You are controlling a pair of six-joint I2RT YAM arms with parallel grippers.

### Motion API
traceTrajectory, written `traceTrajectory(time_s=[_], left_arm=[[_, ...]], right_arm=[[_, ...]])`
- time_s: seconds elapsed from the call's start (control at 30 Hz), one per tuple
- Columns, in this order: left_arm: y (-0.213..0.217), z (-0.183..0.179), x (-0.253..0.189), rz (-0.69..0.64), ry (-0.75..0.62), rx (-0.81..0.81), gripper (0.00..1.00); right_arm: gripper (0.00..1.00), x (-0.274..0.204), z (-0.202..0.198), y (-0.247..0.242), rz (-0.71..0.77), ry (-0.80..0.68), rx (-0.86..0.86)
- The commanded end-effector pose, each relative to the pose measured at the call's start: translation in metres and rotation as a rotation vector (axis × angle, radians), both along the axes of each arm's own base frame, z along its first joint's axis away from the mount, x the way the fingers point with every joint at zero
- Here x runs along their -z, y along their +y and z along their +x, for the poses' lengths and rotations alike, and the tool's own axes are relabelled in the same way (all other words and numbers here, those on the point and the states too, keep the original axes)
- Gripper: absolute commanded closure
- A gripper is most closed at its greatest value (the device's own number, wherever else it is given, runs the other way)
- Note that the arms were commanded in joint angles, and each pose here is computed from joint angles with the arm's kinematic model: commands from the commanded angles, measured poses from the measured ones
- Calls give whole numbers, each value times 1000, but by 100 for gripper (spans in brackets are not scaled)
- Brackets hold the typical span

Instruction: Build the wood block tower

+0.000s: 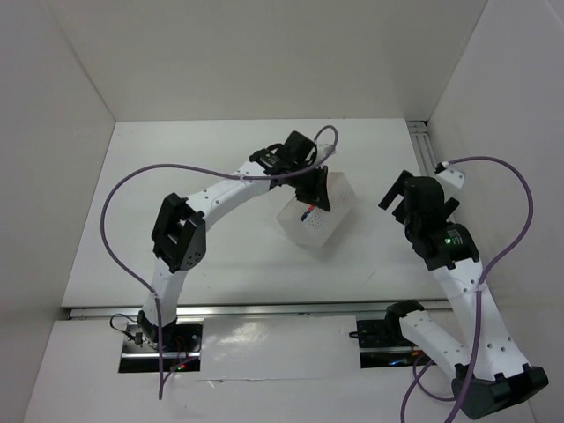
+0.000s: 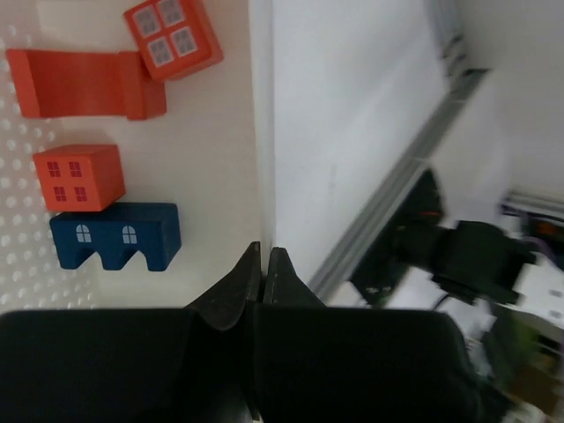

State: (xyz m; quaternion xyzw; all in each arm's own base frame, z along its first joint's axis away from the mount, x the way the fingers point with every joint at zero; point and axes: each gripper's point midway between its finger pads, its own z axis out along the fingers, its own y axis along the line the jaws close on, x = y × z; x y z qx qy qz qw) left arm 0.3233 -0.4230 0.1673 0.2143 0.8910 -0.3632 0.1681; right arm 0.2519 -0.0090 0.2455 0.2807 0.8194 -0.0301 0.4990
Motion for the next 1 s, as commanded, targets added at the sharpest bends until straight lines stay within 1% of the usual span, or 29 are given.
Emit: traceTrajectory(time_s=[0.0, 0.03, 0.07, 0.1, 0.13, 0.17, 0.2, 0.23, 0.27, 0.3, 0.33, 0.37, 0.4, 0.43, 0.47, 0.5, 0.53, 0.57, 0.6, 0.63, 0.67, 0.7, 0.73, 0.8, 0.87, 0.9, 0.93, 0.97], left_arm=[[-10, 3, -69, -360, 58, 104, 100], [-9, 3, -76, -406, 66, 120, 100], [-8, -1, -81, -461, 126, 142, 100], [-4, -6, -76, -486, 169, 153, 100], [-4, 4, -88, -567, 116, 175, 100], [-1, -1, -94, -606, 186, 189, 100], [1, -7, -86, -622, 229, 195, 100], [5, -3, -89, -654, 234, 196, 100], [8, -2, -104, -723, 223, 221, 100], [10, -7, -98, -740, 250, 225, 100], [14, -5, -96, -765, 257, 227, 100], [18, -4, -111, -833, 169, 263, 100], [20, -7, -111, -850, 236, 255, 100], [23, -4, -102, -864, 257, 243, 100], [23, -5, -105, -887, 257, 254, 100], [27, -3, -107, -908, 316, 226, 100], [29, -5, -107, -952, 266, 268, 100], [32, -2, -107, -978, 267, 259, 100], [33, -1, -110, -1006, 317, 239, 100], [34, -1, -107, -1024, 328, 238, 100], [36, -4, -112, -1062, 290, 266, 100], [35, 0, -102, -1069, 316, 252, 100], [35, 1, -103, -1086, 328, 245, 100], [36, 1, -101, -1091, 317, 253, 100], [35, 3, -91, -1092, 340, 235, 100], [37, 0, -96, -1112, 319, 248, 100], [37, 3, -89, -1120, 348, 233, 100], [39, 1, -92, -1142, 330, 248, 100]], right_arm=[[1, -22, -1, -3, -3, -42, 2], [1, -22, -1, -3, -3, -42, 2], [1, -21, -2, -3, -12, -30, -2], [1, -21, -2, -3, -12, -30, -2], [1, -21, -2, -3, -12, -30, -2], [1, -21, -2, -3, -12, -30, -2], [1, -21, -2, -5, -17, -31, 5], [1, -21, -2, -5, -17, -31, 5], [1, -21, -2, -5, -17, -31, 5], [1, -15, -1, -5, -22, -14, 5], [1, -15, -1, -5, -22, -13, 5], [1, -15, -1, -5, -22, -13, 5], [1, -13, 0, -4, -24, -5, 5], [1, -13, 0, -4, -24, -5, 5], [1, -13, 0, -4, -24, -5, 5], [1, -11, 1, -4, -26, 4, 5], [1, -10, 0, -4, -28, 13, 5], [1, -10, 0, -4, -28, 13, 5], [1, -10, 0, -4, -28, 13, 5], [1, -10, 0, -4, -28, 13, 5], [1, -10, 0, -4, -28, 13, 5], [1, -6, -1, -5, -30, 22, 5], [1, -6, -1, -5, -31, 22, 5], [1, -6, -1, -5, -31, 22, 5], [1, -6, -1, -5, -31, 22, 5], [1, -4, -2, -5, -33, 31, 5], [1, -1, -3, -5, -35, 40, 5], [1, -1, -3, -5, -35, 40, 5]])
